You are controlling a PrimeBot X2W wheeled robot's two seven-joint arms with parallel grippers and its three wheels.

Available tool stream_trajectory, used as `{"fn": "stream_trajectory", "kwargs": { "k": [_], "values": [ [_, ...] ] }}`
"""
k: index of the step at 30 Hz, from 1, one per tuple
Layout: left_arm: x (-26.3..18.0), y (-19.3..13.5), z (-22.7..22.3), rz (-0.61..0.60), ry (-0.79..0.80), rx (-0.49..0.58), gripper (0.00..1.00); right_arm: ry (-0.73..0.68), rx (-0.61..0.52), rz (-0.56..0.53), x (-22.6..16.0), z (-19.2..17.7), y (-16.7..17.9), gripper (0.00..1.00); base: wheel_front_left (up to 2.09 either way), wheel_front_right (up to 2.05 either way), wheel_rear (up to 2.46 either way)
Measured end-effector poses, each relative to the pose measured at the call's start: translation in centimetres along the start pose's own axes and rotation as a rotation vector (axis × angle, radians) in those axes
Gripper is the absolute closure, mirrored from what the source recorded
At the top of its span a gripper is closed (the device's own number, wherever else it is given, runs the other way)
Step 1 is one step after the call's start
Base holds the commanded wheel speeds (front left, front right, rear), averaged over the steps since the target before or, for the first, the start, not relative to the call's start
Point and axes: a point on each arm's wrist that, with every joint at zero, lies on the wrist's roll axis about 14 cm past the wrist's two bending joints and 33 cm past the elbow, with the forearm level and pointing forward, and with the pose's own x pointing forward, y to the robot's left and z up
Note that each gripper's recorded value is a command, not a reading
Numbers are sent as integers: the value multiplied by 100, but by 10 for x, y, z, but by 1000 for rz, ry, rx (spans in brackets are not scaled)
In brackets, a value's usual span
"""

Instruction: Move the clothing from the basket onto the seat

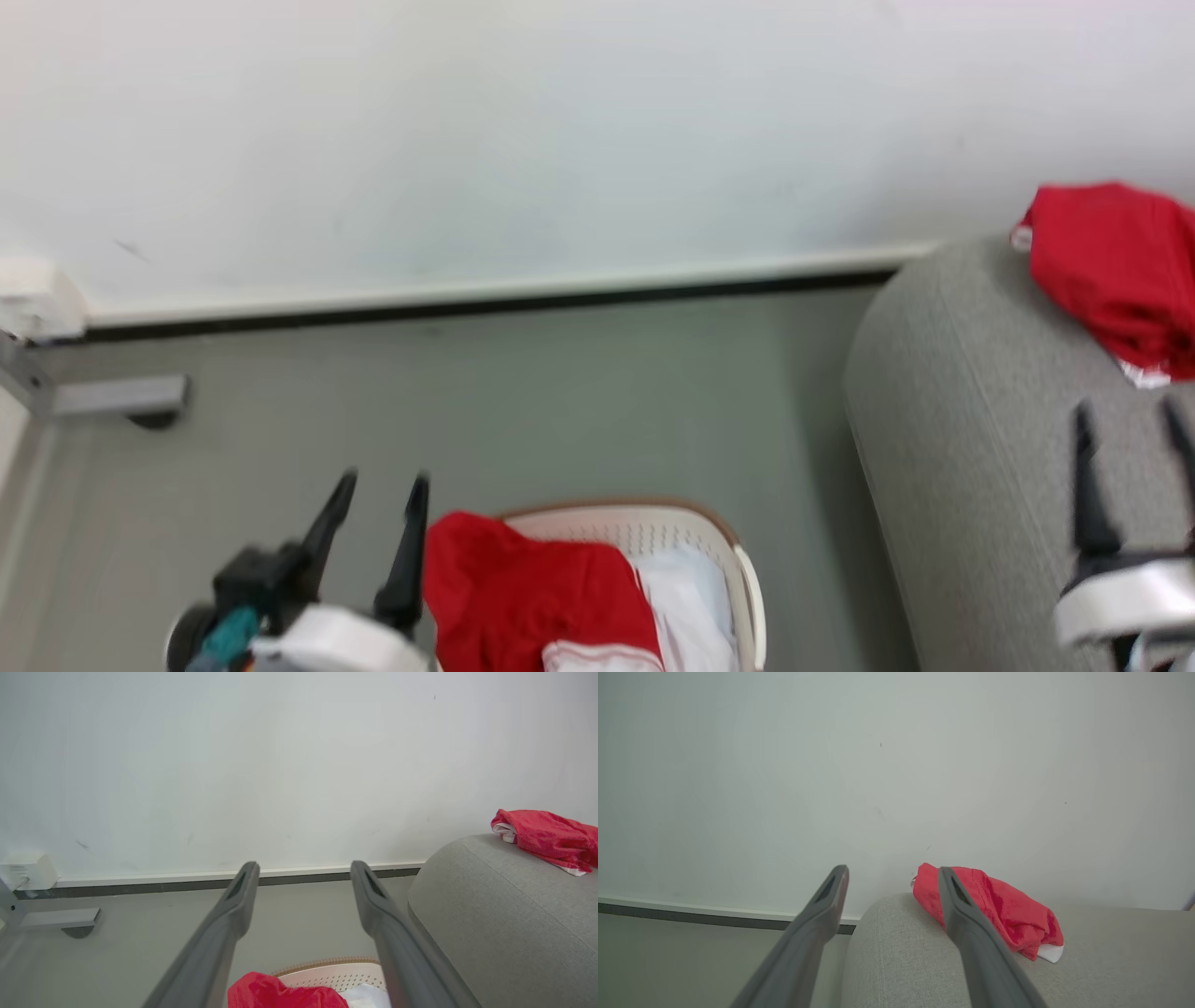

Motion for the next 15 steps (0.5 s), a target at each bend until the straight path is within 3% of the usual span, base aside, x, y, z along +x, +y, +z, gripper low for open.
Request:
{"fn": "stream_trajectory", "kwargs": {
  "k": [8,15],
  "values": [
    [-59,37,-1,123,5,4,0,74,111,106,-49,-22,56,0,0,0,0],
    [-89,45,-6,156,4,7,0,159,142,152,-74,-46,76,0,0,0,0]
  ]
}}
